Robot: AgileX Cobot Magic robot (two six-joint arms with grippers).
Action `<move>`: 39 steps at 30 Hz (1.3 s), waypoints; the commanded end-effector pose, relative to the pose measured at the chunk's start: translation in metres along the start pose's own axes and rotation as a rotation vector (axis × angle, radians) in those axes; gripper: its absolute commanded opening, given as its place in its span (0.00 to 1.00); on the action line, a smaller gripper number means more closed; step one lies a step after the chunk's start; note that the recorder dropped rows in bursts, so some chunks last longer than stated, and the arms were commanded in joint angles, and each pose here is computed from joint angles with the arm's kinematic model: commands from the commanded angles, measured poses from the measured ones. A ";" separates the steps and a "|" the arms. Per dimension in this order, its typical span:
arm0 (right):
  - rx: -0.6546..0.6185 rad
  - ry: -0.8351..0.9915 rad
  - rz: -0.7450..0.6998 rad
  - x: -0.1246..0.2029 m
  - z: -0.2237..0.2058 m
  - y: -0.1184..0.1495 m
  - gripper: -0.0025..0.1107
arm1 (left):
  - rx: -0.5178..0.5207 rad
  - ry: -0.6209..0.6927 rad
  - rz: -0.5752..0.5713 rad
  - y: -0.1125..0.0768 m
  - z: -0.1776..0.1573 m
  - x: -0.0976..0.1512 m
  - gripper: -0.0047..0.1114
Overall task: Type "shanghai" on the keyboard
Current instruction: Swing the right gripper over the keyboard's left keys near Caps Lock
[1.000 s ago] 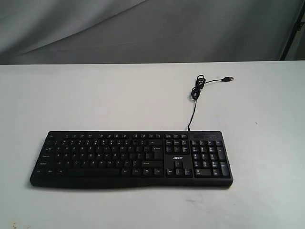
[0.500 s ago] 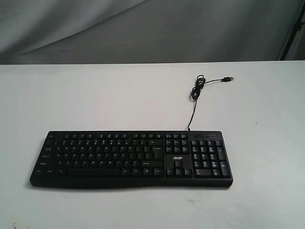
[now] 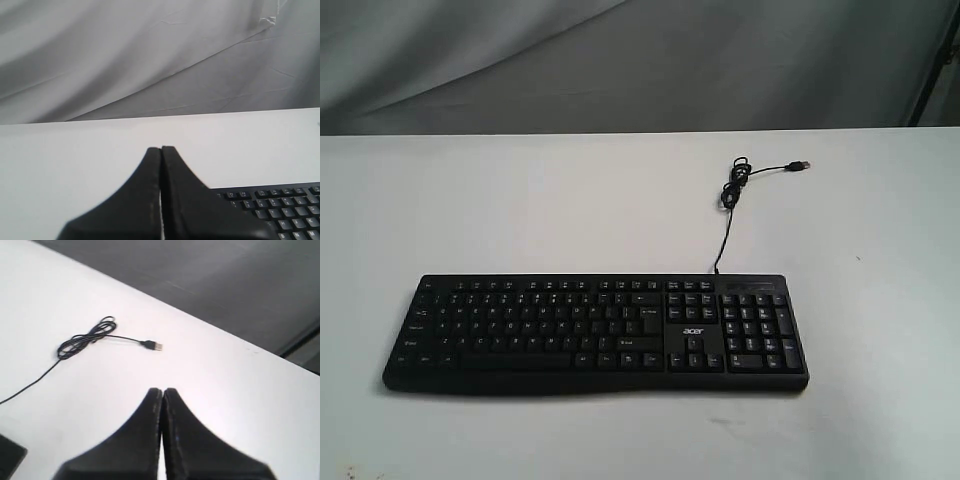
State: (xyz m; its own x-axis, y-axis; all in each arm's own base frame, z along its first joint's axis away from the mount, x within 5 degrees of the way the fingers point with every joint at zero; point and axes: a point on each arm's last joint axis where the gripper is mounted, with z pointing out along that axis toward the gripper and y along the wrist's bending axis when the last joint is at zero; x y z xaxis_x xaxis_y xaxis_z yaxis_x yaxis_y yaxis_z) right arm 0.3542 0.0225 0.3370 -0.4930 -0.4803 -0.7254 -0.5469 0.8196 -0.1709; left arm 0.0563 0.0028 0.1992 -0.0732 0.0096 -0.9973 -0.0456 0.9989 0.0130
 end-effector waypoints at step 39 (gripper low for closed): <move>-0.722 0.029 -0.526 -0.029 0.163 0.403 0.02 | 0.007 -0.007 -0.002 0.000 0.000 0.000 0.04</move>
State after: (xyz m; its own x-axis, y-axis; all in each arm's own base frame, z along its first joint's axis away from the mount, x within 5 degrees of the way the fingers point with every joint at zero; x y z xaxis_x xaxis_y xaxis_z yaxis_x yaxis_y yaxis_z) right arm 0.2600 0.4028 0.1815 -0.0867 -0.7559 -0.6489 -0.9915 0.1292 -0.0181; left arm 0.0563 0.0028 0.1992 -0.0732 0.0096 -0.9973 -0.0456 0.9989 0.0130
